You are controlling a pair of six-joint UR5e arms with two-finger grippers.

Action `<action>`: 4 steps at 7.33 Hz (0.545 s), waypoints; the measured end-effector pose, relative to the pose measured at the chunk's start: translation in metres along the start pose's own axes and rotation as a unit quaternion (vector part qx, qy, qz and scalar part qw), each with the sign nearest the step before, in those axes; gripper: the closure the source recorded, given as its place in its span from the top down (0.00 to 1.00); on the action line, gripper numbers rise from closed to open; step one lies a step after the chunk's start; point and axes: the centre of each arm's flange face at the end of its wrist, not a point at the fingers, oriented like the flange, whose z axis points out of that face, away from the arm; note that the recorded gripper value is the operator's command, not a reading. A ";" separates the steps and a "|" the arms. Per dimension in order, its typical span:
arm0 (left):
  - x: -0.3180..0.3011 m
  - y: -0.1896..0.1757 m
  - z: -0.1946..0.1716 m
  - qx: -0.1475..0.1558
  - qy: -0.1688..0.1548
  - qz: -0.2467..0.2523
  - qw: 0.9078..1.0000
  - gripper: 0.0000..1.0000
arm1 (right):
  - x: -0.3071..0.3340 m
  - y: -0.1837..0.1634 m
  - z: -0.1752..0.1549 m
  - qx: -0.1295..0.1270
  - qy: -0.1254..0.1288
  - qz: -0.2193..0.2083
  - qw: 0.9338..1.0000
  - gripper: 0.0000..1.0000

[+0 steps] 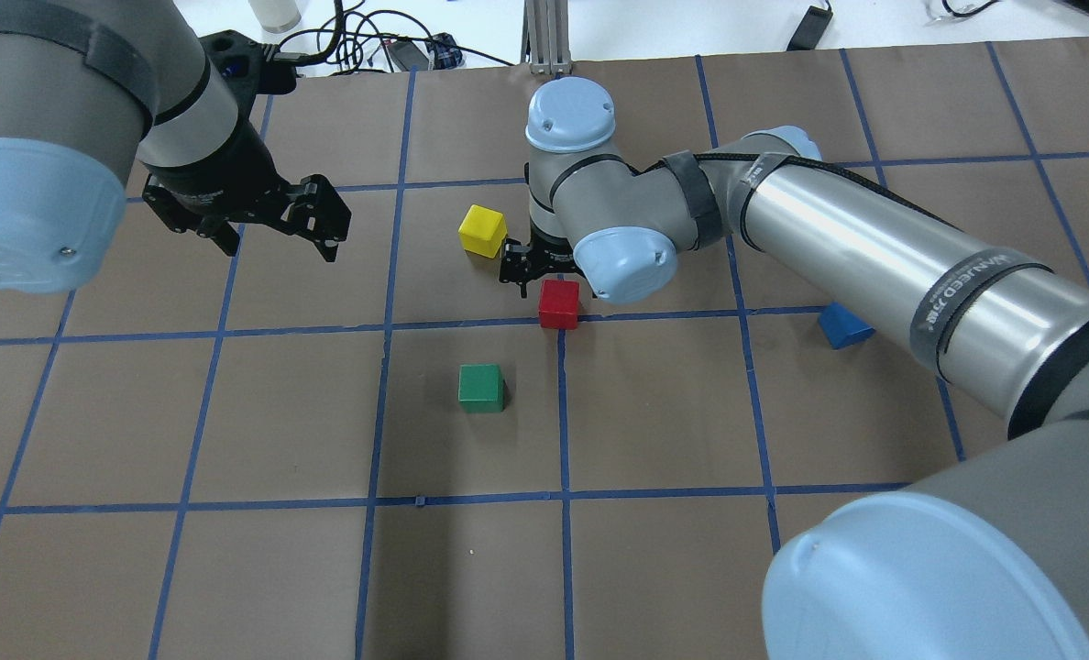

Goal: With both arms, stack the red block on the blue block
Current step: 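Lower the right gripper onto the red cube and close it, then lift the red cube with the right gripper toward the blue cube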

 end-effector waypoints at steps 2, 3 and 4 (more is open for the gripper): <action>0.000 -0.001 -0.002 0.003 0.002 0.000 1.000 1.00 | -0.001 0.000 0.017 -0.011 -0.003 -0.001 1.000 0.44; 0.000 -0.001 -0.003 0.004 0.003 -0.001 1.000 1.00 | -0.001 0.000 0.022 -0.014 -0.002 0.000 1.000 0.00; 0.000 -0.001 -0.003 0.005 0.003 -0.001 1.000 1.00 | -0.001 0.000 0.024 -0.016 -0.002 0.002 1.000 0.00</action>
